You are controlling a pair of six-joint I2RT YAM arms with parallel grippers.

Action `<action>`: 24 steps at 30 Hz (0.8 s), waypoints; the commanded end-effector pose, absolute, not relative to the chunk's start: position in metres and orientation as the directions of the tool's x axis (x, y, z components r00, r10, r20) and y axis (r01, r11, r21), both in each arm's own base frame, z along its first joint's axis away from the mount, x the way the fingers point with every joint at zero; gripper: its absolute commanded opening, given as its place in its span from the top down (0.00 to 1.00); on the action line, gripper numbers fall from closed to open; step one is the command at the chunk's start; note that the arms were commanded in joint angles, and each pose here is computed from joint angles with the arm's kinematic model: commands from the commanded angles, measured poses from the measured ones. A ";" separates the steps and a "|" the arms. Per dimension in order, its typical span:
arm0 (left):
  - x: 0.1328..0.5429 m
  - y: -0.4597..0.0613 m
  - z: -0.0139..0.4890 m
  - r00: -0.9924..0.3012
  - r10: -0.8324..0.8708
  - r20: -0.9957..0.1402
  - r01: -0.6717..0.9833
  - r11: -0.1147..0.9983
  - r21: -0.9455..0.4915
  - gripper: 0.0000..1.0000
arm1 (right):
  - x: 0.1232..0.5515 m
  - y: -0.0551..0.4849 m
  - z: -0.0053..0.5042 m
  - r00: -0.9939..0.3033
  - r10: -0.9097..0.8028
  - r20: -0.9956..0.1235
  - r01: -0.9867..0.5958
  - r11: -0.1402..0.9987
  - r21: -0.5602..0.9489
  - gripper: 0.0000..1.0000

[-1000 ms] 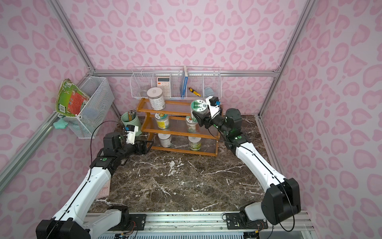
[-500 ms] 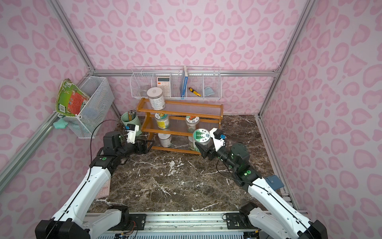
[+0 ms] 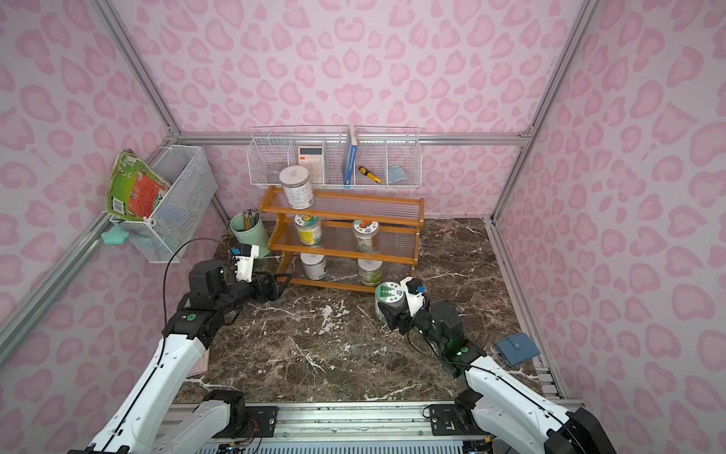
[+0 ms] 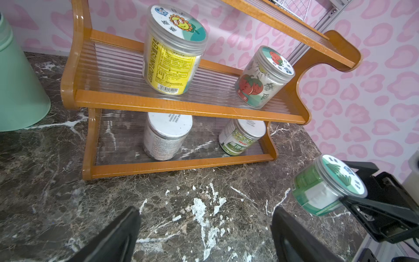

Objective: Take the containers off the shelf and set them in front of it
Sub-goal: Place the container at the center of the board.

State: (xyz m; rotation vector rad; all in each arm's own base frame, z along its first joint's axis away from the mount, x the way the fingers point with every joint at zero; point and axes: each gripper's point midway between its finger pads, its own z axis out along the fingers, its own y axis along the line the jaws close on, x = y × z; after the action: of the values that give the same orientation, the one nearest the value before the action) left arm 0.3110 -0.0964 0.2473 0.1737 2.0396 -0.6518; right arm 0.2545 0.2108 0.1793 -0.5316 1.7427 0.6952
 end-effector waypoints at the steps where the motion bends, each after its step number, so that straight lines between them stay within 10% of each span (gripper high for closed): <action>1: 0.309 -0.097 0.243 -0.550 -0.140 -0.823 0.365 0.847 -0.388 0.06 | 0.261 0.208 0.188 -0.217 0.064 -0.974 -0.643 0.741 0.192 0.35; 24: 0.308 -0.098 0.246 -0.531 -0.139 -0.836 0.372 0.848 -0.377 0.05 | 0.272 0.204 0.114 -0.294 0.001 -0.956 -0.571 0.802 0.177 0.37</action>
State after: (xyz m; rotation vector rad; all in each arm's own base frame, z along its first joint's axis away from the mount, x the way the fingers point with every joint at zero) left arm 0.3066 -0.0980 0.2433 0.1750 2.0459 -0.6475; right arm 0.2646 0.2044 0.0937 -0.4736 1.8940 0.5984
